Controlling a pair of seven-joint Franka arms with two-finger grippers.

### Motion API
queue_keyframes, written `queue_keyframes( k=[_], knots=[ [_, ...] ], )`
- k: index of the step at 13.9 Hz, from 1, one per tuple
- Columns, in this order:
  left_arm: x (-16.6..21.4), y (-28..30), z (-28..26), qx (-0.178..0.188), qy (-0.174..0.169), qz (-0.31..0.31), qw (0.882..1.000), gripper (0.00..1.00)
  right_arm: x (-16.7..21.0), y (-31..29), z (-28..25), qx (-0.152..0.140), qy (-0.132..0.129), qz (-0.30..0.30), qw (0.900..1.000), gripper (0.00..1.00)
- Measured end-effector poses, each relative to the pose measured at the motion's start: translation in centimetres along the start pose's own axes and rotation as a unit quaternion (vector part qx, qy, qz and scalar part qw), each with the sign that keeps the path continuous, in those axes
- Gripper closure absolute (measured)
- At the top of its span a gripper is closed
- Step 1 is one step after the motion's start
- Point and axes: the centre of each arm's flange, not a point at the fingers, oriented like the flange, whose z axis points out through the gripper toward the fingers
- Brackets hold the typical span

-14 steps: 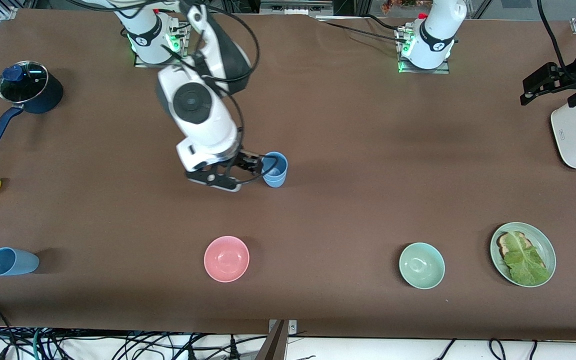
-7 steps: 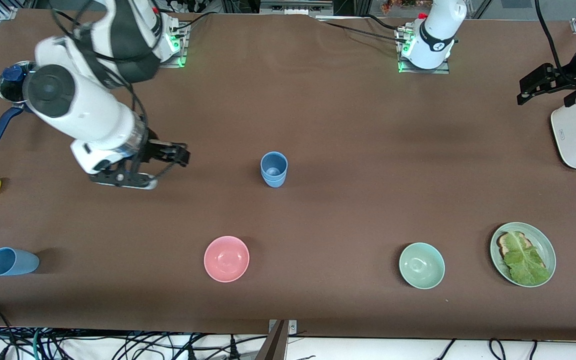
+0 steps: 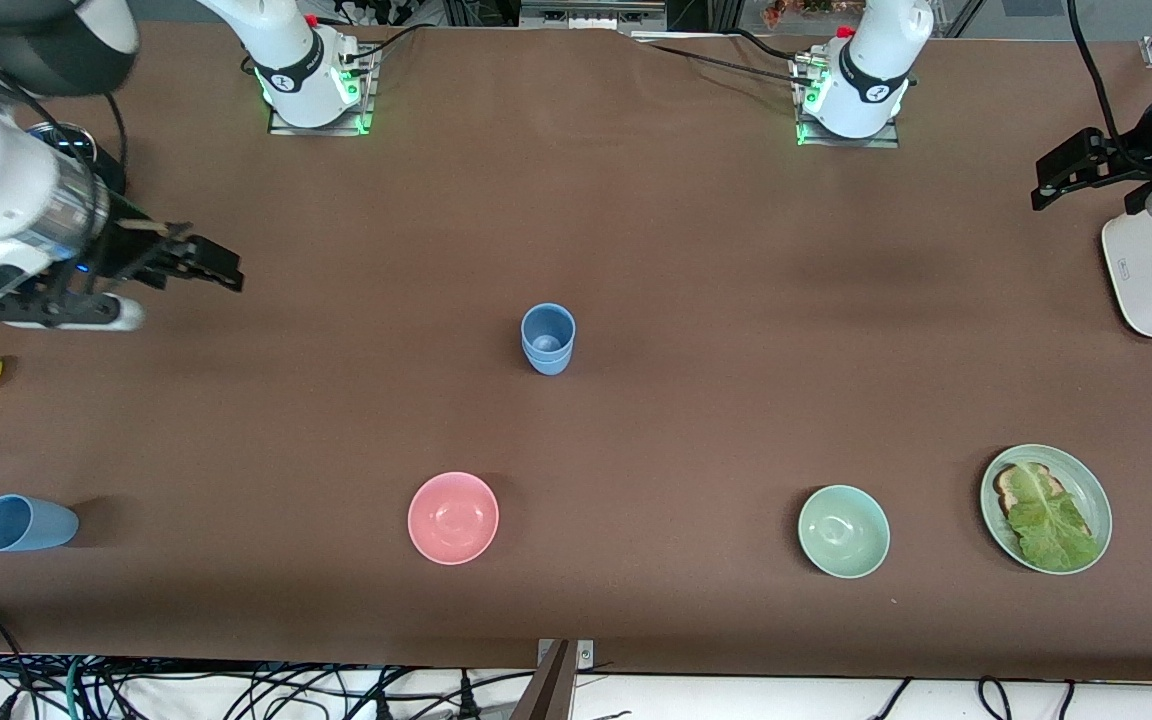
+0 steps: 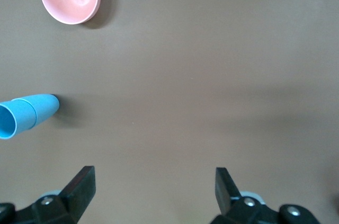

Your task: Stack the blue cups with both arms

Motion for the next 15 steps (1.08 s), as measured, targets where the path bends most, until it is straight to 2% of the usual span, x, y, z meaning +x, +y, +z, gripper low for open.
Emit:
queue_keyframes(
  k=[4, 8, 15],
  knots=[
    [0.0, 0.1, 0.0, 0.000, 0.000, 0.001, 1.000, 0.00, -2.1, 2.1, -2.9, -0.018, 0.012, -0.023, 1.000, 0.00],
    [0.0, 0.1, 0.0, 0.000, 0.000, 0.001, 1.000, 0.00, -2.5, 1.5, -2.6, -0.032, 0.006, -0.031, 0.999, 0.00],
    [0.1, 0.3, 0.2, 0.000, -0.002, 0.002, 1.000, 0.00, -2.5, 1.4, -2.5, -0.035, 0.006, -0.033, 0.999, 0.00]
  ],
)
